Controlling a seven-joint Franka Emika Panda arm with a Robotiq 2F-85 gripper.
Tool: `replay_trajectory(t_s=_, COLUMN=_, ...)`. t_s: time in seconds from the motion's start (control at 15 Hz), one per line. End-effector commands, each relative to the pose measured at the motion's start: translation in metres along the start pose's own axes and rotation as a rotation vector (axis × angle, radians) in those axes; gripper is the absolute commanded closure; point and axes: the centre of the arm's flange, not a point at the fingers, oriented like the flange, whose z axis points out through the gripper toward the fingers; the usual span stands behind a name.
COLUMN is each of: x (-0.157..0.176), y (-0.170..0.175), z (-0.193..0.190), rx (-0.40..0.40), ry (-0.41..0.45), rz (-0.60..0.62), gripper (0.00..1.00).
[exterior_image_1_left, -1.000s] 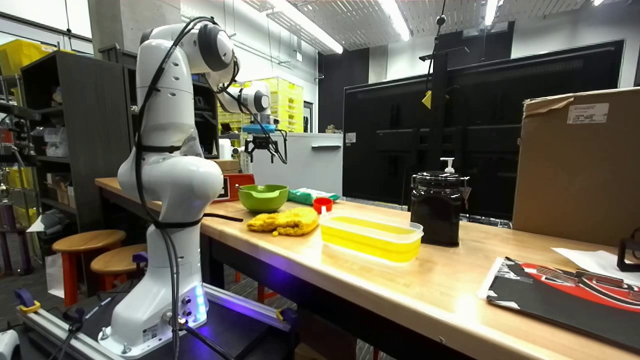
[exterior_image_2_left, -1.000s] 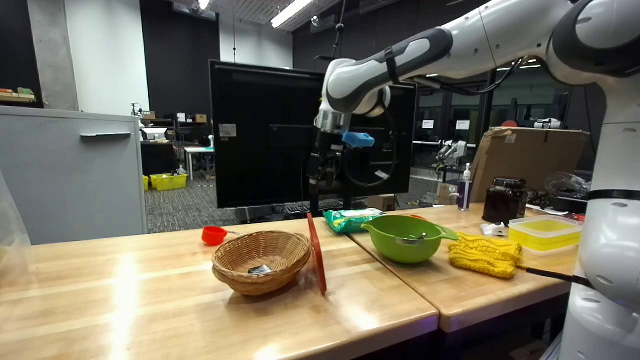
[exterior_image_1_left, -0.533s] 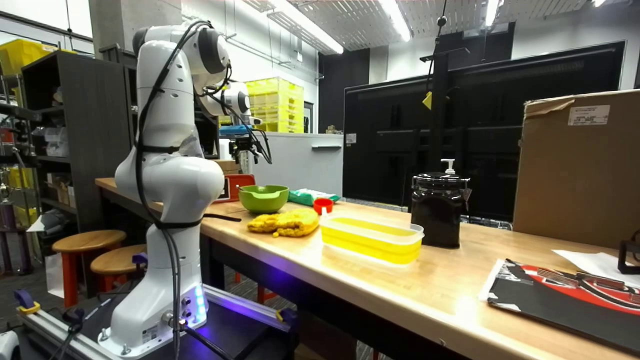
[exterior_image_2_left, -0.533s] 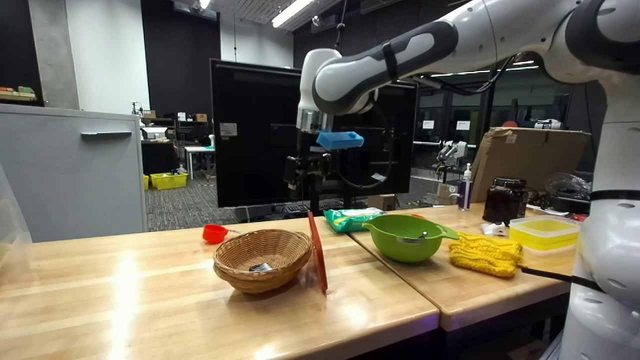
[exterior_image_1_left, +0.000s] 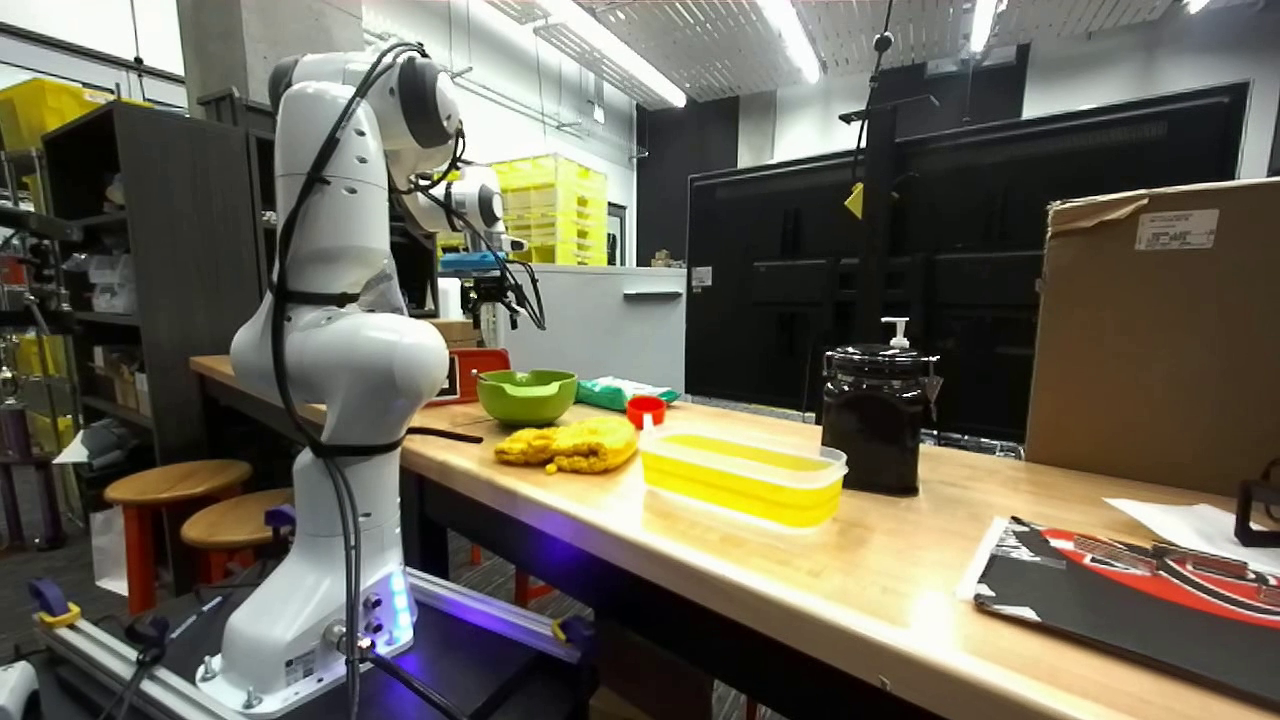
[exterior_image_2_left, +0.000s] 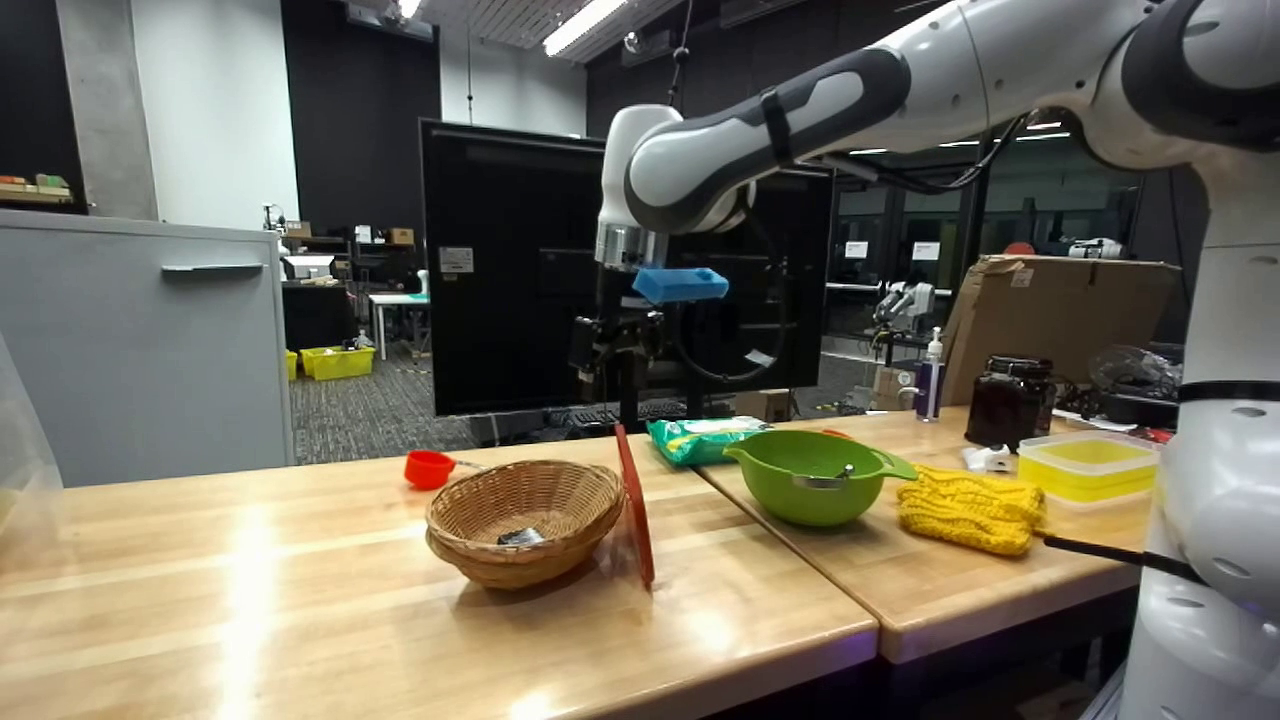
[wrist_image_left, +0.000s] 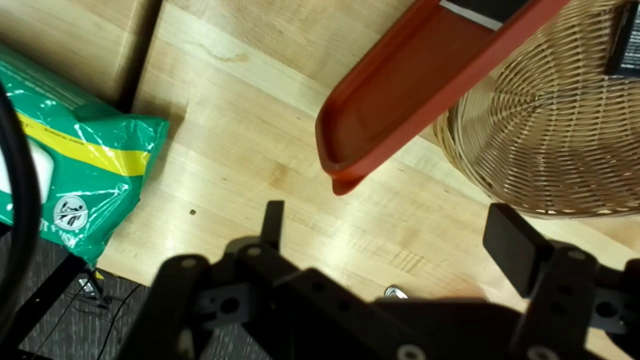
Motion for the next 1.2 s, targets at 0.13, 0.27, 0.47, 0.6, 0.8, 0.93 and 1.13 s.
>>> replay_trajectory(t_s=0.13, x=-0.009, y=0.000, z=-0.008, rx=-0.008, ry=-0.060, rz=0.115, gripper=0.00)
replay_trajectory(t_s=0.27, x=-0.012, y=-0.003, z=-0.007, rx=-0.012, ry=-0.093, rz=0.168, gripper=0.00)
replay_trajectory(t_s=0.47, x=-0.016, y=-0.008, z=0.000, rx=0.011, ry=-0.122, rz=0.224, gripper=0.00)
replay_trajectory(t_s=0.6, x=-0.017, y=-0.012, z=0.005, rx=0.030, ry=-0.134, rz=0.250, gripper=0.00)
replay_trajectory(t_s=0.8, x=-0.018, y=-0.014, z=0.014, rx=0.059, ry=-0.147, rz=0.280, gripper=0.00)
replay_trajectory(t_s=0.93, x=-0.020, y=-0.015, z=0.022, rx=0.077, ry=-0.162, rz=0.294, gripper=0.00)
replay_trajectory(t_s=1.13, x=-0.024, y=-0.018, z=0.035, rx=0.096, ry=-0.183, rz=0.309, gripper=0.00)
